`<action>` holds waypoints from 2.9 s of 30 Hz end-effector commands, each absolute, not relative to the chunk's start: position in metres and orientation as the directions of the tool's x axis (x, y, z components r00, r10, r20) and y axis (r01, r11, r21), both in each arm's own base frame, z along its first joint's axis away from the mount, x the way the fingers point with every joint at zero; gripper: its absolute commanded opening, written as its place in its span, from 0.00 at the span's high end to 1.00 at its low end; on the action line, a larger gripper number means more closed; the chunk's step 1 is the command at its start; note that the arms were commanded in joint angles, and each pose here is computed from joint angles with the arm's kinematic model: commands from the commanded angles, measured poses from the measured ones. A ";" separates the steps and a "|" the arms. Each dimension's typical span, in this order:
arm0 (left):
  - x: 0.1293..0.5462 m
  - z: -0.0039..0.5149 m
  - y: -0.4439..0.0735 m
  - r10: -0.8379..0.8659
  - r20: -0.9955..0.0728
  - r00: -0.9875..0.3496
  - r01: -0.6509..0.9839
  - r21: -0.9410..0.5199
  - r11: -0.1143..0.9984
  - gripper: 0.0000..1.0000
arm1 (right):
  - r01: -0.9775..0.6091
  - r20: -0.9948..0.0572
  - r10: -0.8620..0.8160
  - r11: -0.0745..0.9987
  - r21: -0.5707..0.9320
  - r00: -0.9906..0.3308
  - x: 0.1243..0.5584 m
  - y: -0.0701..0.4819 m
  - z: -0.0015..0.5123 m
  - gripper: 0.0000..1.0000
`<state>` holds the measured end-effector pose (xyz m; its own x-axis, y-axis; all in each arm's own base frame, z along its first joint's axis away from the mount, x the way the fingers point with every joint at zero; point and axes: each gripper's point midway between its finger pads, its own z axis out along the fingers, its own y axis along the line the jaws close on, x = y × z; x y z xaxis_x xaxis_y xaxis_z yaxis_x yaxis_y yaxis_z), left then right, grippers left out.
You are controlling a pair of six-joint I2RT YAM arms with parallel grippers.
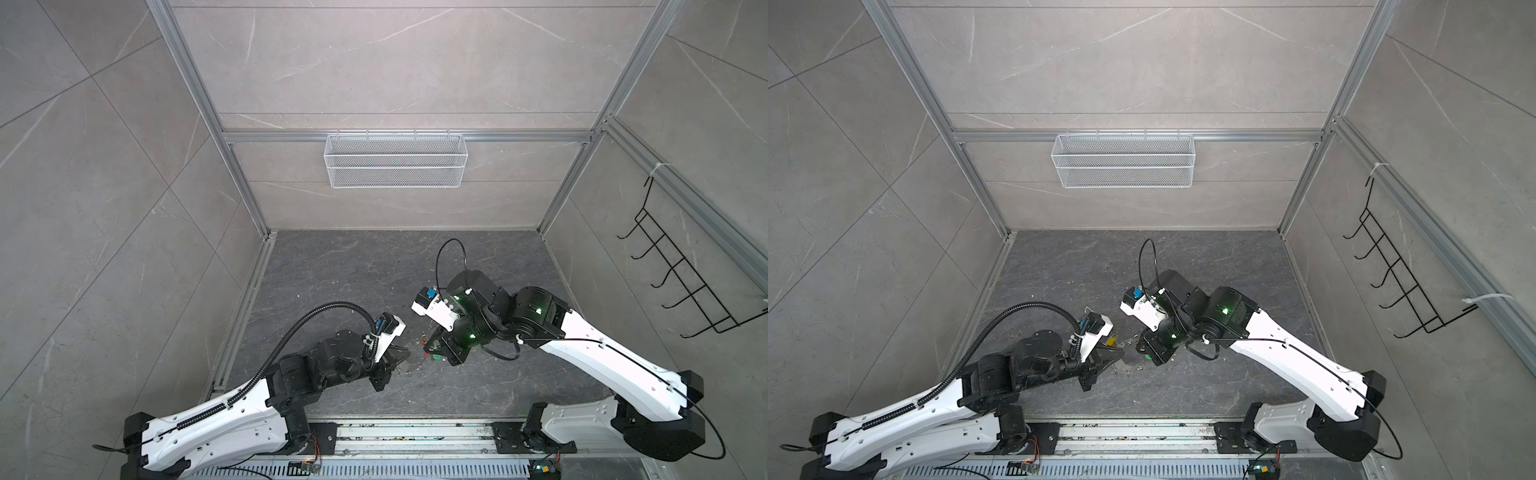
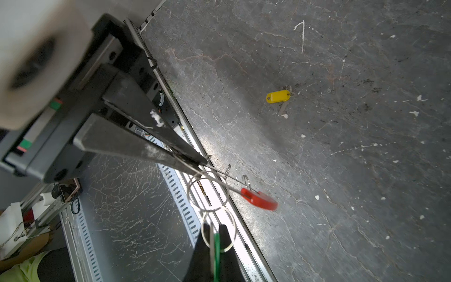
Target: Remove the keys from the keyring
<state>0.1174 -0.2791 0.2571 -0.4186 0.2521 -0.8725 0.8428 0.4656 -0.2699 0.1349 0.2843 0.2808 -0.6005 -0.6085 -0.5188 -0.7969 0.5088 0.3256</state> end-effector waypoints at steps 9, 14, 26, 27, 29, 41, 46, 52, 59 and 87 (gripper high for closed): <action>0.113 0.287 -0.270 0.195 -0.899 -0.391 0.851 -0.272 0.449 1.00 | -0.797 -0.498 -0.636 0.559 0.231 -0.590 0.135 0.254 0.270 1.00; 0.109 0.290 -0.270 0.190 -0.902 -0.388 0.860 -0.280 0.427 1.00 | -0.800 -0.507 -0.633 0.554 0.231 -0.585 0.135 0.254 0.269 1.00; 0.114 0.282 -0.273 0.223 -0.883 -0.412 0.845 -0.280 0.456 1.00 | -0.806 -0.551 -0.604 0.529 0.263 -0.576 0.132 0.259 0.287 1.00; 0.113 0.282 -0.273 0.222 -0.884 -0.412 0.846 -0.280 0.454 1.00 | -0.808 -0.553 -0.603 0.526 0.267 -0.575 0.131 0.260 0.288 1.00; 0.113 0.283 -0.274 0.219 -0.885 -0.412 0.847 -0.284 0.449 1.00 | -0.808 -0.559 -0.598 0.524 0.269 -0.574 0.131 0.260 0.290 1.00; 0.110 0.289 -0.271 0.203 -0.889 -0.411 0.849 -0.293 0.439 1.00 | -0.822 -0.611 -0.574 0.508 0.256 -0.545 0.132 0.261 0.310 1.00; 0.110 0.292 -0.269 0.186 -0.897 -0.402 0.851 -0.291 0.437 1.00 | -0.829 -0.639 -0.567 0.514 0.218 -0.520 0.134 0.258 0.314 1.00; 0.109 0.293 -0.270 0.189 -0.897 -0.401 0.854 -0.291 0.432 1.00 | -0.841 -0.649 -0.573 0.501 0.205 -0.500 0.131 0.260 0.315 1.00; 0.110 0.293 -0.269 0.187 -0.896 -0.403 0.851 -0.292 0.437 1.00 | -0.860 -0.663 -0.586 0.476 0.184 -0.466 0.125 0.266 0.319 1.00; 0.101 0.318 -0.260 0.160 -0.929 -0.334 0.886 -0.251 0.390 0.62 | -0.803 -0.621 -0.586 0.583 0.122 -0.520 0.125 0.279 0.301 1.00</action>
<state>0.1096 -0.2544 0.2827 -0.4039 0.2187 -0.8883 0.8393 0.4749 -0.2647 0.1231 0.2781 0.2997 -0.5081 -0.5961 -0.6217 -0.8158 0.5647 0.1253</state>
